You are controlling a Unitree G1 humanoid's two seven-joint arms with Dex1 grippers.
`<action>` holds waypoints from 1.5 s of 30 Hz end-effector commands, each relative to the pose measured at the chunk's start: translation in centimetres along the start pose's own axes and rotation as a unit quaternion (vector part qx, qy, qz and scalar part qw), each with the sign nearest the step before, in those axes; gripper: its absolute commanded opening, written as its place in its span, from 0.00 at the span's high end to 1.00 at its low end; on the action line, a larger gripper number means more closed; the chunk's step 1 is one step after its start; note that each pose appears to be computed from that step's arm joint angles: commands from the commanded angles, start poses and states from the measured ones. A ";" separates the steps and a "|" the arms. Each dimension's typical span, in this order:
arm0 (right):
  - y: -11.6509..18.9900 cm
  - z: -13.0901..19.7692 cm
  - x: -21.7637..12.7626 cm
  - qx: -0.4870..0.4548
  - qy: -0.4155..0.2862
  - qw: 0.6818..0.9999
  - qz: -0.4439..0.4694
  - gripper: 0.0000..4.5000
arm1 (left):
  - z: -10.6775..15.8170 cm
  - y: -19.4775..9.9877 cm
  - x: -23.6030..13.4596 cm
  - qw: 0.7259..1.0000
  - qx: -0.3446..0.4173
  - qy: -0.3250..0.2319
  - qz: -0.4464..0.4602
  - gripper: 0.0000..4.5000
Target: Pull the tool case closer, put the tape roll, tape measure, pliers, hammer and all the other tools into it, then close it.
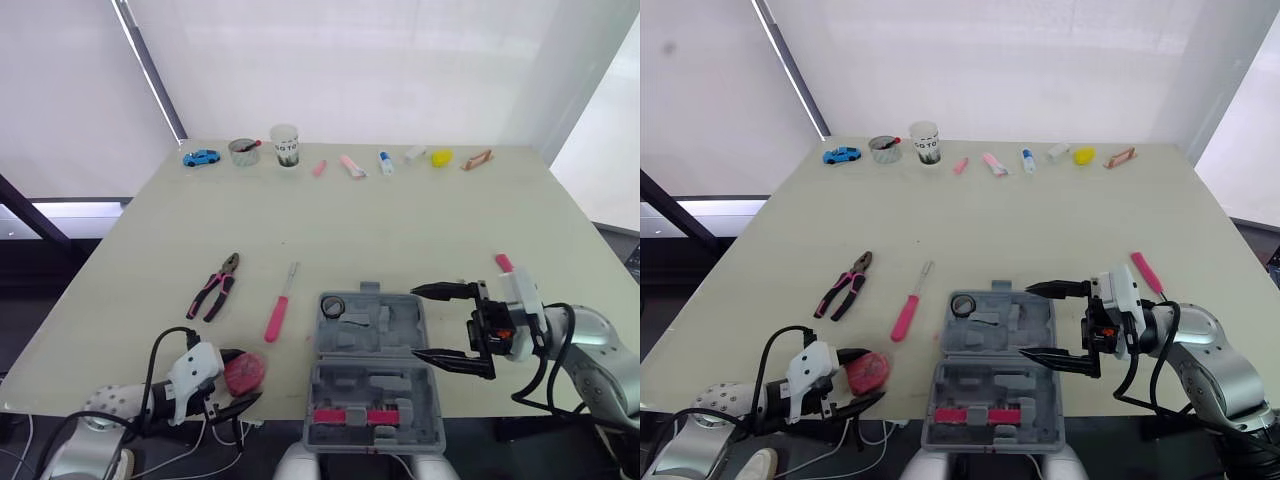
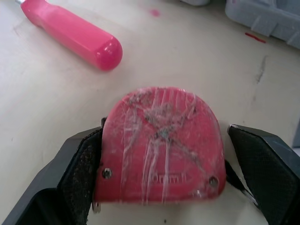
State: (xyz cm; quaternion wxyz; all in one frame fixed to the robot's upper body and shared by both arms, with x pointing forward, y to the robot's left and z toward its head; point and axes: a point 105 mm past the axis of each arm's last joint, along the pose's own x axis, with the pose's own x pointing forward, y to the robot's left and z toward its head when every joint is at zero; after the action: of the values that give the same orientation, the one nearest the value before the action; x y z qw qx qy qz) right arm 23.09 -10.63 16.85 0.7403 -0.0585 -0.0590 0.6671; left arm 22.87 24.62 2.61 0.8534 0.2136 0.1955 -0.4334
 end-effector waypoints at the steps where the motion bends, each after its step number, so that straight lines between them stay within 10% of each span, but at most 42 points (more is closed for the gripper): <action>1: 0.2 0.8 0.2 -0.016 -0.006 1.000 0.008 0.00 | -0.5 -0.2 0.2 1.000 -0.004 0.007 -0.002 0.17; 3: 0.2 0.9 0.3 -0.016 -0.007 1.000 0.008 0.00 | -0.5 -0.1 0.2 1.000 -0.003 0.008 -0.001 0.34; 12: 0.3 0.8 0.3 -0.014 -0.011 1.000 0.003 0.00 | 0.3 0.9 -0.3 1.000 0.000 -0.001 0.009 0.33; 34: -2.6 -3.8 -0.3 0.157 0.115 0.961 -0.198 0.00 | 18.8 2.4 6.5 0.943 0.208 -0.175 -0.192 0.33; 45: -2.7 -2.6 2.4 0.348 0.017 0.903 -0.251 0.00 | 23.0 0.3 10.7 0.905 0.253 -0.226 -0.257 0.33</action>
State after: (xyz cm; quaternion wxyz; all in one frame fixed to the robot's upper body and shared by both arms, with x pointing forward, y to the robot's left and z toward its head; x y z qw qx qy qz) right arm 26.63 -8.69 13.71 0.8594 0.1902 0.1856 0.4368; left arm 32.51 6.11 15.46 0.6647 0.2470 -0.0500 -0.7033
